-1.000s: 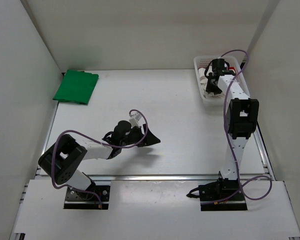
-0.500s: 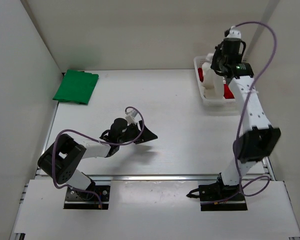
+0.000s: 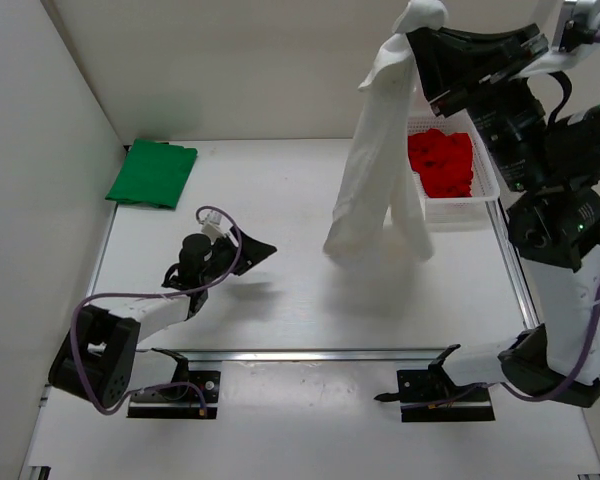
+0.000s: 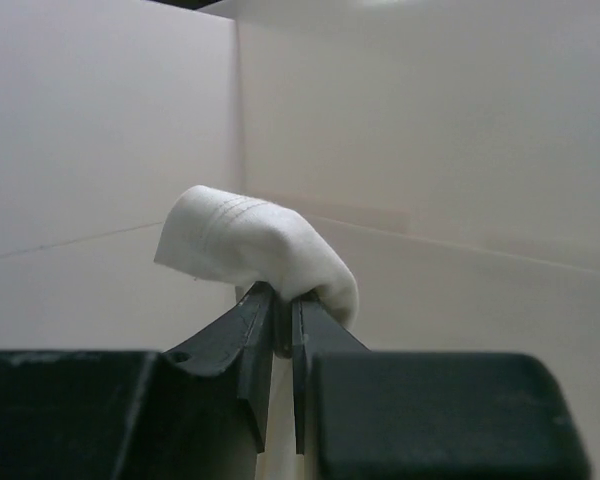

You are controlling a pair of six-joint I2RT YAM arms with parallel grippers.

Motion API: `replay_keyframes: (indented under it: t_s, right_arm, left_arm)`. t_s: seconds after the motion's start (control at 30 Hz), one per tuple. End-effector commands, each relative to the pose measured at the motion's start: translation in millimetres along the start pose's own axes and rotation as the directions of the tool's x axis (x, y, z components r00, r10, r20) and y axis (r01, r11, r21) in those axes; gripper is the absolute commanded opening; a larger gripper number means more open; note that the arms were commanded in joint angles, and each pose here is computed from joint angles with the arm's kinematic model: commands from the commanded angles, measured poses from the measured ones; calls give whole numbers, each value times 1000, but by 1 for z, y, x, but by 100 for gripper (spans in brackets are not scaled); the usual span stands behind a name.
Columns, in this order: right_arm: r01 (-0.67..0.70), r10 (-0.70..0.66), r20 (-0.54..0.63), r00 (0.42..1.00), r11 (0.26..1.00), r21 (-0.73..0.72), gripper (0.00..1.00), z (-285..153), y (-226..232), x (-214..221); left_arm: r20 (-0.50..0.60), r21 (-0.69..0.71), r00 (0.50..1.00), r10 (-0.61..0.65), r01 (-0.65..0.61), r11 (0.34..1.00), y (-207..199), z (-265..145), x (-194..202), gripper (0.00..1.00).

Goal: Fold and stack the t-shirts
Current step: Move the tshirt to the center of the board

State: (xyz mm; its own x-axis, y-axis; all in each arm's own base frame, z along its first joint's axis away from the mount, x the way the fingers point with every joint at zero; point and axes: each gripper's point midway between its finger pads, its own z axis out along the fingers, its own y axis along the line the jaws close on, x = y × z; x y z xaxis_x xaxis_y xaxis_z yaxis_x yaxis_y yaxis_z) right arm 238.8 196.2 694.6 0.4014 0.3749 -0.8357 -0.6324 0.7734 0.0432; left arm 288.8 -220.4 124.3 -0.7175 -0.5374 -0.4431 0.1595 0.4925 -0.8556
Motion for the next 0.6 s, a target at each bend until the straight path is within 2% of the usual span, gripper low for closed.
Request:
replay_keyframes:
  t_s: [0.0,0.03,0.07,0.1,0.17,0.2,0.23,0.27,0.37,0.4,0.43,0.47,0.5,0.53,0.57]
  right_arm:
    - [-118,103,-88,991,977,-176,0,25,10,36]
    - [-137,117,-85,989,948,-287,0,23,25,34]
    - [-168,143,-97,985,928,-332,0,23,22,35]
    - [-211,176,-139,975,928,-308,0,25,6,50]
    - [-259,197,-197,960,890,-374,0,21,-9,76]
    - [-319,242,-244,939,878,-357,0,14,-28,100]
    - [-418,323,-327,888,864,-282,0,4,-52,144]
    - [-400,293,-320,901,846,-353,0,-3,-52,149]
    - [-546,445,-430,786,825,-144,0,-34,-125,256]
    - [-557,458,-433,776,821,-128,1,-37,-137,269]
    - [-591,509,-451,733,805,-53,2,-42,-162,302]
    - [-606,528,-473,706,796,-16,6,-38,-179,330]
    - [-631,596,-497,630,766,119,18,-47,-207,357]
    - [-647,627,-535,566,740,184,27,-45,-224,378]
    - [-639,613,-555,563,748,178,30,-36,-235,387]
  left_arm:
    - [97,-18,995,-8,10,1000,3,-18,-21,64]
    - [123,-25,992,-7,10,1000,6,-23,-25,65]
    - [139,-33,990,-10,14,999,9,-26,-29,65]
    - [144,-42,990,-4,10,999,12,-29,-29,65]
    - [167,-55,986,10,0,998,14,-35,-33,65]
    - [166,-73,986,18,-6,997,20,-37,-32,65]
    - [169,-82,985,29,-15,997,22,-39,-32,65]
    - [175,-89,984,30,-15,996,24,-41,-32,66]
    - [176,-129,983,50,-27,991,35,-44,-32,66]
    - [174,-143,983,61,-37,989,38,-45,-32,66]
    - [180,-153,981,72,-44,987,39,-45,-33,66]
    - [176,-159,981,76,-48,986,41,-45,-32,66]
    - [163,-178,984,79,-49,983,45,-44,-29,66]
    - [155,-189,984,87,-57,980,46,-43,-27,66]
    - [161,-195,982,100,-68,978,46,-44,-29,67]
